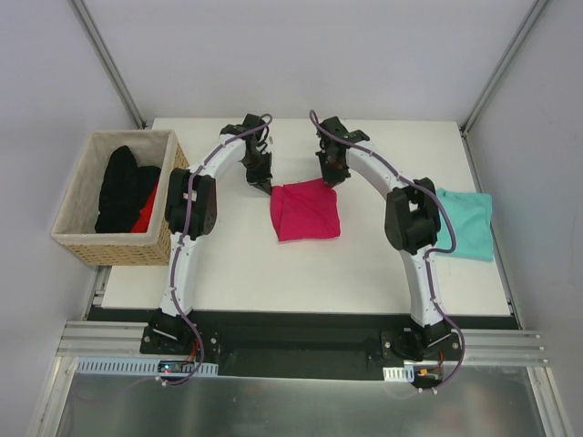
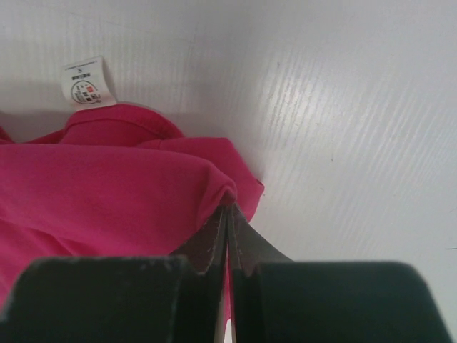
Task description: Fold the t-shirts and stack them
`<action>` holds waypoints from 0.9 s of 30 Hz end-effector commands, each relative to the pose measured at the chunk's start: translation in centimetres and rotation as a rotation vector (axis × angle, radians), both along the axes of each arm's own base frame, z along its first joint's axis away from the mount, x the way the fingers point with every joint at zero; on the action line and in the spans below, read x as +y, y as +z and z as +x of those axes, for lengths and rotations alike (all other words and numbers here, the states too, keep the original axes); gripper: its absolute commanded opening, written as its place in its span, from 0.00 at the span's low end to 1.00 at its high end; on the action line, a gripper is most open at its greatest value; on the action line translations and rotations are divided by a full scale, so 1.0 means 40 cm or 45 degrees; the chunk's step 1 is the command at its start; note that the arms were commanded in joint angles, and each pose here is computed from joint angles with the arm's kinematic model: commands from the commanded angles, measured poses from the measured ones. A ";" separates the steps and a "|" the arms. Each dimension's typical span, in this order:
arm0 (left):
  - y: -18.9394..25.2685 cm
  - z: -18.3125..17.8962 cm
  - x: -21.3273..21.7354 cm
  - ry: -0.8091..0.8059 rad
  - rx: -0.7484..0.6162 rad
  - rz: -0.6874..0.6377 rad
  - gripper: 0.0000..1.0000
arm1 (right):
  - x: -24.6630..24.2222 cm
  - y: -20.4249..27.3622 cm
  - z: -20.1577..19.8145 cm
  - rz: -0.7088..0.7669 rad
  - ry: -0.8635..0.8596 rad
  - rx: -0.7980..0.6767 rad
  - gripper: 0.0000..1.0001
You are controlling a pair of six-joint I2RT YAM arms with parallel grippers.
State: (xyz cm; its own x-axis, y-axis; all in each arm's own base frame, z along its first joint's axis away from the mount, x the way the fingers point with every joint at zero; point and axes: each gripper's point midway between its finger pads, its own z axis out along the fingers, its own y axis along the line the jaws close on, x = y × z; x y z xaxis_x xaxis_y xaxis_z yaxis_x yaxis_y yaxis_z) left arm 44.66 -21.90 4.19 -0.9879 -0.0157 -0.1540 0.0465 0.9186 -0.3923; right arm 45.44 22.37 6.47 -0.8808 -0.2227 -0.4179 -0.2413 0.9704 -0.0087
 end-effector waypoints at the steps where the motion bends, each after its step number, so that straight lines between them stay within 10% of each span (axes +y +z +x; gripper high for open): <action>1: 0.012 0.018 -0.007 0.025 0.001 -0.039 0.00 | 0.042 0.032 0.002 0.050 0.069 -0.014 0.01; 12: 0.011 0.006 -0.010 0.017 0.012 -0.037 0.00 | 0.048 0.036 -0.010 -0.025 0.071 -0.031 0.03; 13: 0.018 0.006 -0.009 0.014 0.004 -0.037 0.00 | 0.041 0.037 -0.009 -0.044 0.063 -0.035 0.24; 16: 0.031 0.000 -0.002 0.009 -0.011 -0.025 0.13 | 0.006 0.054 0.003 -0.090 0.024 -0.067 0.46; 17: 0.031 -0.004 0.003 0.011 -0.012 -0.010 0.26 | -0.008 0.066 0.011 -0.096 0.012 -0.084 0.47; 27: 0.138 -0.013 0.028 0.018 -0.130 0.015 0.30 | -0.128 0.196 0.058 -0.191 -0.113 -0.262 0.50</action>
